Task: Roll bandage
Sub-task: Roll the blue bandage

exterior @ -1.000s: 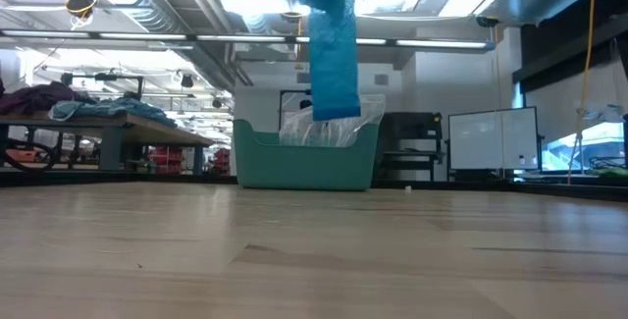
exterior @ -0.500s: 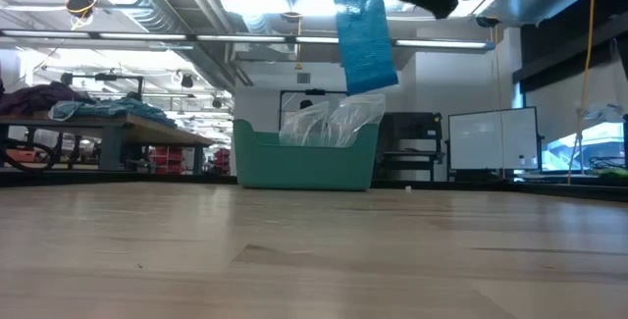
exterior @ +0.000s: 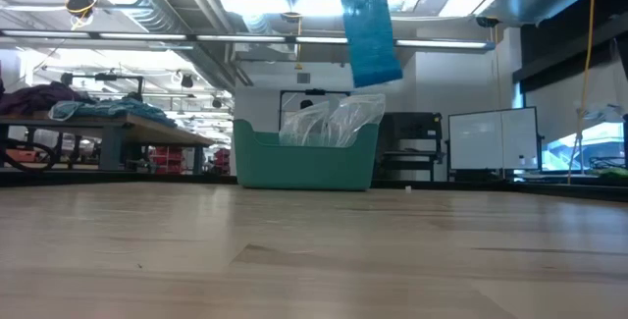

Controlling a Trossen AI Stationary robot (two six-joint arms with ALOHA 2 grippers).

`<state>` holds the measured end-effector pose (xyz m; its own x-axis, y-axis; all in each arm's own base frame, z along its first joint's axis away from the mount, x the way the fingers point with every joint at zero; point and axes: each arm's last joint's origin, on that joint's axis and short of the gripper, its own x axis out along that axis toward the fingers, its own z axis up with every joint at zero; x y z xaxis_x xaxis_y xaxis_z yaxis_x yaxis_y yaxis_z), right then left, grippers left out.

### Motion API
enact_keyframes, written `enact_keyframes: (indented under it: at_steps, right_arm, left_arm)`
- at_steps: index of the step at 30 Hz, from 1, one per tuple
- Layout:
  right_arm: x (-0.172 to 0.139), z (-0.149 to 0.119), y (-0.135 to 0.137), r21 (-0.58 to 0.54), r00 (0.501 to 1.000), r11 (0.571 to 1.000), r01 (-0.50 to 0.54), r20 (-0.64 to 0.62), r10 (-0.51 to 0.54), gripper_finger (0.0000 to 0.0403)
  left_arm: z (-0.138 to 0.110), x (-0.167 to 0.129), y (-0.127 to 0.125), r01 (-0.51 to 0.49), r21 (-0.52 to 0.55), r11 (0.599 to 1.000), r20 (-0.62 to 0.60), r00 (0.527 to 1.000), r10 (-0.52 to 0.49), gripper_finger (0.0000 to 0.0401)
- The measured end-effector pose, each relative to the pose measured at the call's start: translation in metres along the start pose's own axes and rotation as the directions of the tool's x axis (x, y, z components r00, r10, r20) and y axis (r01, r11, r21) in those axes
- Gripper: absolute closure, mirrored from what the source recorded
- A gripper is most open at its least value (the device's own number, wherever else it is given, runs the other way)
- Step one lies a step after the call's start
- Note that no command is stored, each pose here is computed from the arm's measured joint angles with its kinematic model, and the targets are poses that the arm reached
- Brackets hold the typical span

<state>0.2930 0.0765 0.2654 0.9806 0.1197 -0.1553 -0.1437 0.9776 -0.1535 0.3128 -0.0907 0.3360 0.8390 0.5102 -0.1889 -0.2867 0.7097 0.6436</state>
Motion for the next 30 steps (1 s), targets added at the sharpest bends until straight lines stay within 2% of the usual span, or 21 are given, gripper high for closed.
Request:
enact_keyframes:
  at_steps: [2,3,7,11,15,18,23,28,30]
  right_arm:
    - [0.000,0.009,0.005,-0.015,1.000,1.000,-0.021,-0.006,0.021,0.0370]
    - [0.000,0.016,0.008,-0.033,0.999,0.999,-0.037,0.004,0.037,0.0386]
    - [-0.002,0.056,0.016,-0.039,0.997,0.998,-0.058,0.055,0.060,0.0376]
    - [-0.008,0.107,0.006,-0.046,0.996,0.999,0.017,0.083,-0.013,0.0385]
    - [-0.021,0.157,-0.021,-0.025,0.988,0.994,0.102,0.120,-0.098,0.0398]
    - [-0.032,0.181,-0.048,0.015,0.975,0.984,0.178,0.134,-0.178,0.0392]
    - [-0.045,0.188,-0.094,0.051,0.948,0.949,0.312,0.047,-0.314,0.0388]
    - [-0.044,0.162,-0.135,0.097,0.930,0.926,0.364,-0.087,-0.357,0.0387]
    - [-0.041,0.146,-0.145,0.100,0.928,0.926,0.364,-0.128,-0.351,0.0387]
  left_arm:
    - [0.000,0.000,0.000,0.001,0.002,1.000,0.000,1.000,-0.001,0.0386]
    - [0.000,0.000,0.000,0.001,0.003,1.000,-0.001,1.000,-0.001,0.0386]
    - [0.000,0.000,0.000,0.000,0.020,1.000,-0.001,1.000,0.000,0.0386]
    - [0.000,-0.001,-0.002,0.011,0.051,0.999,0.000,1.000,-0.011,0.0386]
    - [-0.001,-0.003,-0.004,0.036,0.084,0.996,-0.006,0.999,-0.036,0.0386]
    - [-0.001,-0.003,-0.005,0.067,0.093,0.993,0.005,0.998,-0.068,0.0386]
    - [0.004,-0.014,-0.015,0.117,0.169,0.979,0.051,0.990,-0.128,0.0386]
    - [0.012,-0.029,-0.023,0.135,0.245,0.960,0.098,0.982,-0.163,0.0386]
    - [0.019,-0.035,-0.023,0.137,0.239,0.961,0.123,0.978,-0.170,0.0386]
